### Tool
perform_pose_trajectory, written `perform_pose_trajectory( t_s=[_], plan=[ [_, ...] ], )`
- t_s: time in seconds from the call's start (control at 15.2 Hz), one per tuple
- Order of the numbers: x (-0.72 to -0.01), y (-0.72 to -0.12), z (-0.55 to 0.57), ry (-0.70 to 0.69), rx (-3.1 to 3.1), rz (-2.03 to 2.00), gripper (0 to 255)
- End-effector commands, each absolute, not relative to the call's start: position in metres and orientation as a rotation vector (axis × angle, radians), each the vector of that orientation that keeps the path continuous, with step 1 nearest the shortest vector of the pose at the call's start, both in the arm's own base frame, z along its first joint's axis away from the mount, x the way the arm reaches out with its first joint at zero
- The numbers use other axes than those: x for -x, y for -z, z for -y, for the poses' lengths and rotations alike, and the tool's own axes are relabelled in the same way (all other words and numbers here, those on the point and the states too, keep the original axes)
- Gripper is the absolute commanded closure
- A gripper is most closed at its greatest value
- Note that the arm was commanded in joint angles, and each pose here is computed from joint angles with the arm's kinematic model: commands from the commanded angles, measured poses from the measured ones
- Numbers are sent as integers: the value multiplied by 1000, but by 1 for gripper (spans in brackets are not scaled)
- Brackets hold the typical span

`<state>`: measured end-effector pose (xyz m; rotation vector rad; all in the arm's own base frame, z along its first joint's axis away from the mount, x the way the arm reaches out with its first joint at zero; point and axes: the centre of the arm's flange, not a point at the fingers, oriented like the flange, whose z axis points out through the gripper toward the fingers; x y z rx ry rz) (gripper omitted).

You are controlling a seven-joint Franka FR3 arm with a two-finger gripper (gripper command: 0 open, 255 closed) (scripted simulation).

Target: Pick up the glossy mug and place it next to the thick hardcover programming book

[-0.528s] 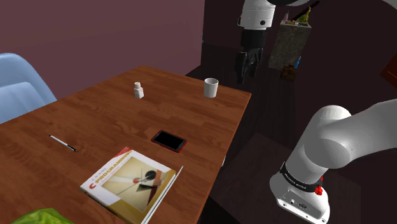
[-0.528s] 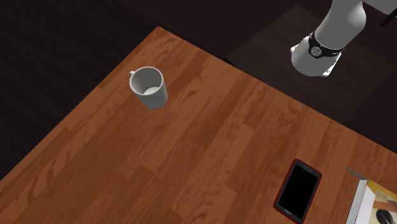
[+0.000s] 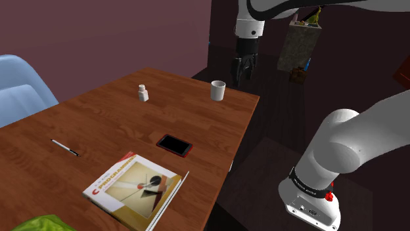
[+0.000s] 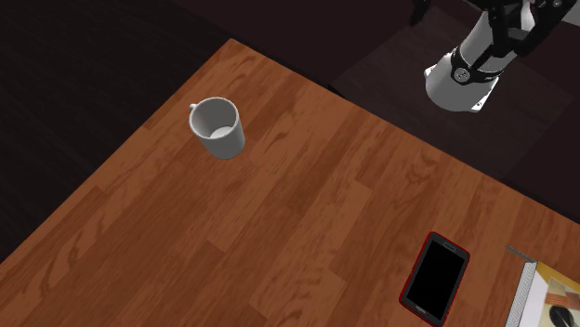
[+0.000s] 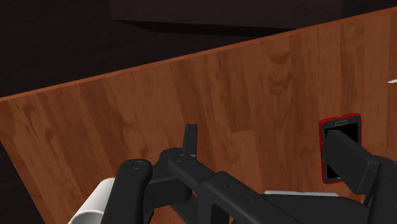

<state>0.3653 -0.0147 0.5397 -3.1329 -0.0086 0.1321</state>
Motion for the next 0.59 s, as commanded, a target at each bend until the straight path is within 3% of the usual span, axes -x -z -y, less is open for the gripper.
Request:
perform_pose_trajectory(
  t_s=[0.0,0.53],
  plan=[
    [-384,-527,27,-127,3140,11,0],
    [-463,-482,75,-115,3164,15,0]
  ],
)
